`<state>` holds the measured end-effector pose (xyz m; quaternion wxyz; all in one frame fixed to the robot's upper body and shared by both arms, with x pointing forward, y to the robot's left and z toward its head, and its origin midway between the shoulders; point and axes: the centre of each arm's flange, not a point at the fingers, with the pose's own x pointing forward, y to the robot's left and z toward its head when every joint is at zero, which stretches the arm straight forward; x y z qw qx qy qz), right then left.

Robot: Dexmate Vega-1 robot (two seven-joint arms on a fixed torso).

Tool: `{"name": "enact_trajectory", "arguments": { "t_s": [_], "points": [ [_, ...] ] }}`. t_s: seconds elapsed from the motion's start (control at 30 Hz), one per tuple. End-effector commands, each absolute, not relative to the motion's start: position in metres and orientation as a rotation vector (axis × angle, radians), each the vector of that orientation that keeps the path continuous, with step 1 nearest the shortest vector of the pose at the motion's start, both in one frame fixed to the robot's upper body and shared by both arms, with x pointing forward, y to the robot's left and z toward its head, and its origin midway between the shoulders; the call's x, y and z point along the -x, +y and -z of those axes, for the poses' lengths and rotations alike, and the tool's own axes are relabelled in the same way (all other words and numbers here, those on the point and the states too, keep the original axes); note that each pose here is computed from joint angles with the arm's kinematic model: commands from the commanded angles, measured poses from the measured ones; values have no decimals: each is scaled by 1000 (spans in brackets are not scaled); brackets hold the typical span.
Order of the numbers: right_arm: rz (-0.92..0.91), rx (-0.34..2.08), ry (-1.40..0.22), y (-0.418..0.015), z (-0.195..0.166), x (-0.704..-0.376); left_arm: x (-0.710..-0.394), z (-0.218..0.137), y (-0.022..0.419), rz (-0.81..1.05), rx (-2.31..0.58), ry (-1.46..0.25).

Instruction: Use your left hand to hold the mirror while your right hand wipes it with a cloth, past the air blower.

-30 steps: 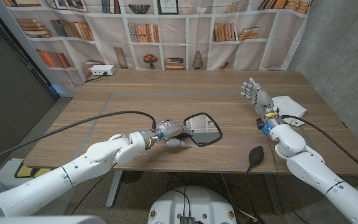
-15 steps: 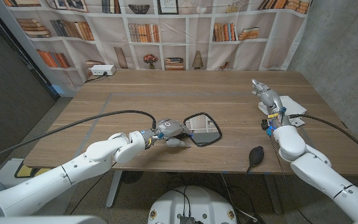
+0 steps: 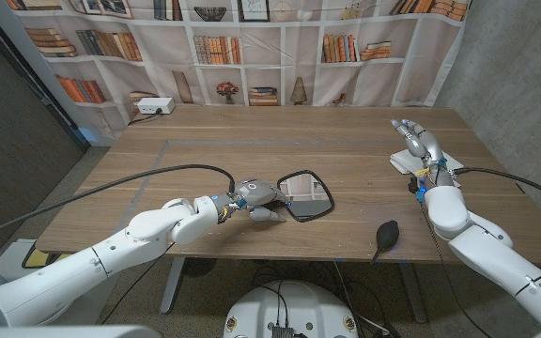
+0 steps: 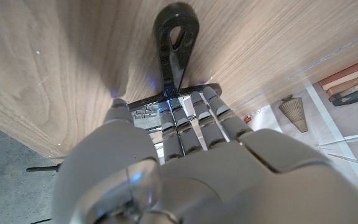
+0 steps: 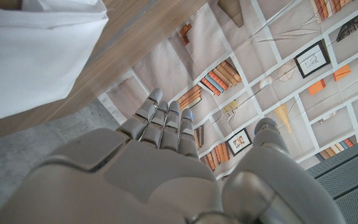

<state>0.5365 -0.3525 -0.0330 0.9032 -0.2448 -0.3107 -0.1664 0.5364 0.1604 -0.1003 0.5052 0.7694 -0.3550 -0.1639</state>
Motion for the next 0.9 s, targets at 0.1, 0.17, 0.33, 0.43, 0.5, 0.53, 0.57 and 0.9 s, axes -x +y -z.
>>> {"name": "enact_trajectory", "arguments": {
  "t_s": [0.1,0.17,0.33,0.43,0.5,0.53,0.57,0.9],
  "points": [
    [412,607,-604,-385,17,-548,-539,93,162,410,-1855,-858],
    [421,624,-598,-388,15,-551,-539,93,162,409,-1859,-858],
    [434,629,-598,-395,11,-559,-539,90,160,410,-1862,-864],
    [443,628,-602,-399,10,-563,-539,88,159,411,-1857,-867],
    [443,643,-595,-401,9,-564,-539,87,159,415,-1853,-866],
    [449,653,-589,-402,9,-565,-539,87,158,417,-1853,-868],
    [454,666,-583,-404,9,-565,-539,86,158,418,-1854,-867],
    [503,777,-504,-419,13,-577,-539,83,154,416,-1852,-864]
  ]
}}
